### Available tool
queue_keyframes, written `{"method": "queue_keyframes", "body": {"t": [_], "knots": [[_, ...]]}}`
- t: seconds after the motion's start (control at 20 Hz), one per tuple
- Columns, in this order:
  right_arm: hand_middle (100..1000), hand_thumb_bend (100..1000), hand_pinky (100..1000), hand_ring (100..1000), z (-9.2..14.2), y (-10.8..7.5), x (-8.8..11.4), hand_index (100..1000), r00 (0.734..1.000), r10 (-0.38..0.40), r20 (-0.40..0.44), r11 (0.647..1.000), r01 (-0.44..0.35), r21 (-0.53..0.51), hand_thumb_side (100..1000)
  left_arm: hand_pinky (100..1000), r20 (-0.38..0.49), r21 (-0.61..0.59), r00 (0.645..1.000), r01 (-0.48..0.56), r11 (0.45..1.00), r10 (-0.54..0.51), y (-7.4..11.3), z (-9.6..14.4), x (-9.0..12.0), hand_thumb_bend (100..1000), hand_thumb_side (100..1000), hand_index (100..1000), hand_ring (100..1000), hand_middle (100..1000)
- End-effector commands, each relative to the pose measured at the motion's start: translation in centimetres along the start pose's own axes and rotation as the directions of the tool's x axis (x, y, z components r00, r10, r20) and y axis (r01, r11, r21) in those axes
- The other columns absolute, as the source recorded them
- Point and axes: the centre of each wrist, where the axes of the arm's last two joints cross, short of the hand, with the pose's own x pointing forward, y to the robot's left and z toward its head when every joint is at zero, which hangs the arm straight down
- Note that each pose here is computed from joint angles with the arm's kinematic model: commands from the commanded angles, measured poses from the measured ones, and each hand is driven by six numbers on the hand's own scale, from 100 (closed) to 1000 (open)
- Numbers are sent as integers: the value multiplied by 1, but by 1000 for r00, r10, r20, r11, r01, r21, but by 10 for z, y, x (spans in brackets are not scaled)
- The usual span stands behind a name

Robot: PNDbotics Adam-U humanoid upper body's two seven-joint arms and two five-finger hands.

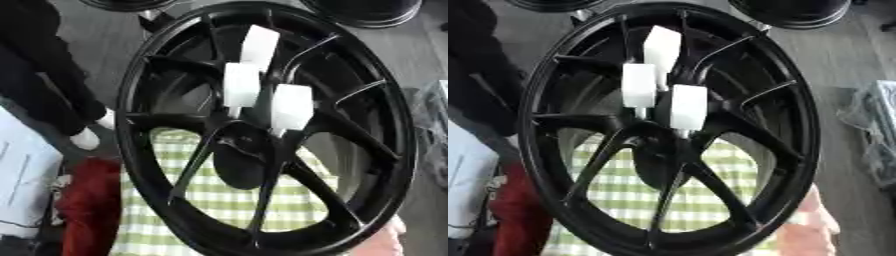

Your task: Pull the pin out of the wheel hub.

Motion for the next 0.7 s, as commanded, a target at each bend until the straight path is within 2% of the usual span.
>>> {"method": "queue_keyframes", "body": {"t": [0.05, 0.1, 0.2, 0.4, 0.5, 0.7], "knots": [[692, 100, 995, 818, -4, -1, 11, 834, 997, -67, 34, 997, 68, -26, 566, 566, 34, -7, 999, 6, 1000, -6, 1, -2, 9, 236, 896, 710, 877, 883], [649, 100, 979, 775, -3, 1, 11, 813, 993, -113, 36, 993, 114, -19, 570, 566, 34, -7, 999, 6, 1000, -5, 1, -2, 9, 236, 895, 710, 878, 883], [634, 100, 978, 761, -3, 5, 14, 803, 979, -196, 58, 981, 196, 0, 570, 566, 36, -8, 999, 4, 1000, -4, 0, -3, 9, 235, 894, 710, 878, 883], [631, 100, 991, 760, 1, 18, 20, 799, 928, -349, 129, 934, 333, 133, 586, 566, 36, -10, 999, 1, 1000, -1, 0, -3, 9, 235, 894, 710, 878, 883], [633, 100, 1000, 763, 4, 28, 24, 800, 893, -425, 149, 895, 389, 218, 591, 566, 35, -13, 999, -2, 1000, 2, -1, -2, 9, 236, 894, 709, 878, 883], [639, 100, 1000, 767, 10, 51, 38, 802, 813, -564, 145, 791, 481, 378, 597, 566, 36, -21, 999, -7, 1000, 8, -3, -3, 9, 235, 892, 709, 878, 882]]}}
